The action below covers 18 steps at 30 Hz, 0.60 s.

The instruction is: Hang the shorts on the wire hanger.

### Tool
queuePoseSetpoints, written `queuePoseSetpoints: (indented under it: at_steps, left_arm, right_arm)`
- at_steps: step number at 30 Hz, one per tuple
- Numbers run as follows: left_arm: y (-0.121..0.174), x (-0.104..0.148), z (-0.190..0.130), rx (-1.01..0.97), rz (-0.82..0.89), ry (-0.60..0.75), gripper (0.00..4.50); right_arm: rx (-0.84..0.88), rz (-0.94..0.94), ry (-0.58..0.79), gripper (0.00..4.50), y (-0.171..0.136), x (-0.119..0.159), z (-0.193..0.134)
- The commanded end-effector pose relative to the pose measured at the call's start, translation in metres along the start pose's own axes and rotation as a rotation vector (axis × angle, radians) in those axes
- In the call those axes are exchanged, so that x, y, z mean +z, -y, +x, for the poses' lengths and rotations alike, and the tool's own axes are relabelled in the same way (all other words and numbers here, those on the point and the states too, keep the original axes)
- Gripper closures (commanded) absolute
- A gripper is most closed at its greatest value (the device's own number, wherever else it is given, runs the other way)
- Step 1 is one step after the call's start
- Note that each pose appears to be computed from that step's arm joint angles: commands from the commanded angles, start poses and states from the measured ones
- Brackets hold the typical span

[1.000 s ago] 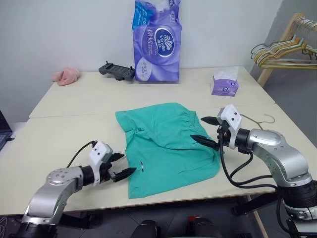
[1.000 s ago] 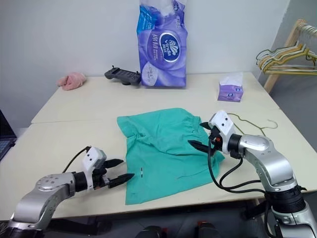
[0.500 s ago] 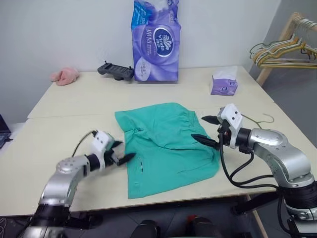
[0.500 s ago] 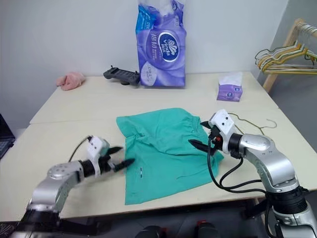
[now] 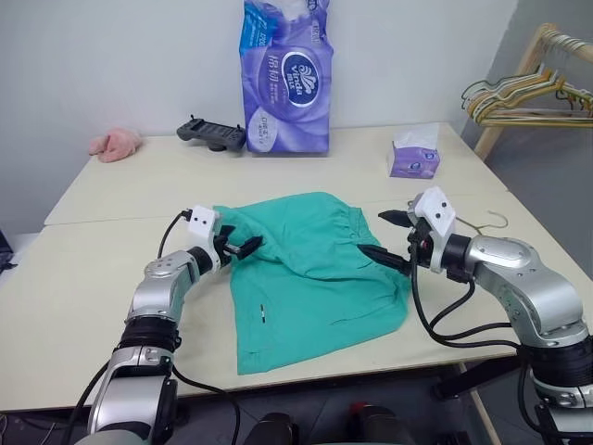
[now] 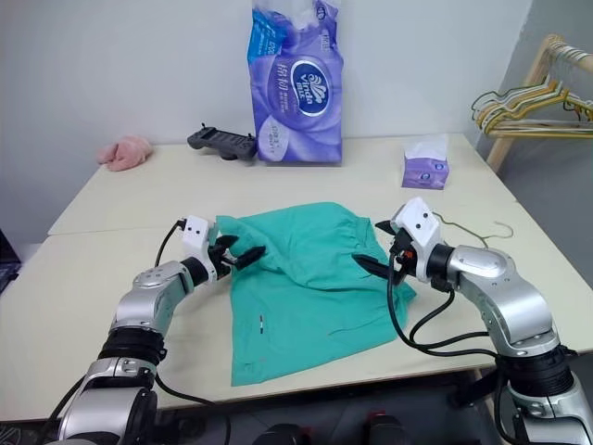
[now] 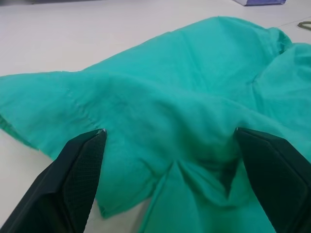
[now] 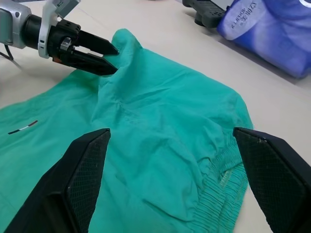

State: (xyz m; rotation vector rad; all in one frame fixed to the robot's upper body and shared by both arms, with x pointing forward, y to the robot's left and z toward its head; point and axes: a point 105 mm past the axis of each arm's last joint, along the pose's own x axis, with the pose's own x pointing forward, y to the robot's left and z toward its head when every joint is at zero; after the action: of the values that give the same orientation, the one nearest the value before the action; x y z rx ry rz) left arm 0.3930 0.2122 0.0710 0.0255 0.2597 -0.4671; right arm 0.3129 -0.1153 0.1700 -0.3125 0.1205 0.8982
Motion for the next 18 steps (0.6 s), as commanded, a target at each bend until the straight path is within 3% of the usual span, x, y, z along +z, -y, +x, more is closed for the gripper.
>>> queuePoseSetpoints:
  at_steps: [1,9,18]
  left_arm:
    - [-0.018,0.021,-0.007,0.061,0.033,0.066,0.00]
    - [-0.031,0.014,-0.022,0.093,-0.001,0.059,0.00]
    - [-0.012,0.002,0.007,-0.023,-0.114,-0.001,0.00]
  right_arm:
    - [-0.024,-0.028,0.040,0.20,0.001,0.014,-0.008]
    - [-0.040,-0.020,0.035,0.20,0.001,0.012,-0.012]
    - [-0.047,-0.022,0.027,0.20,0.003,0.013,-0.012]
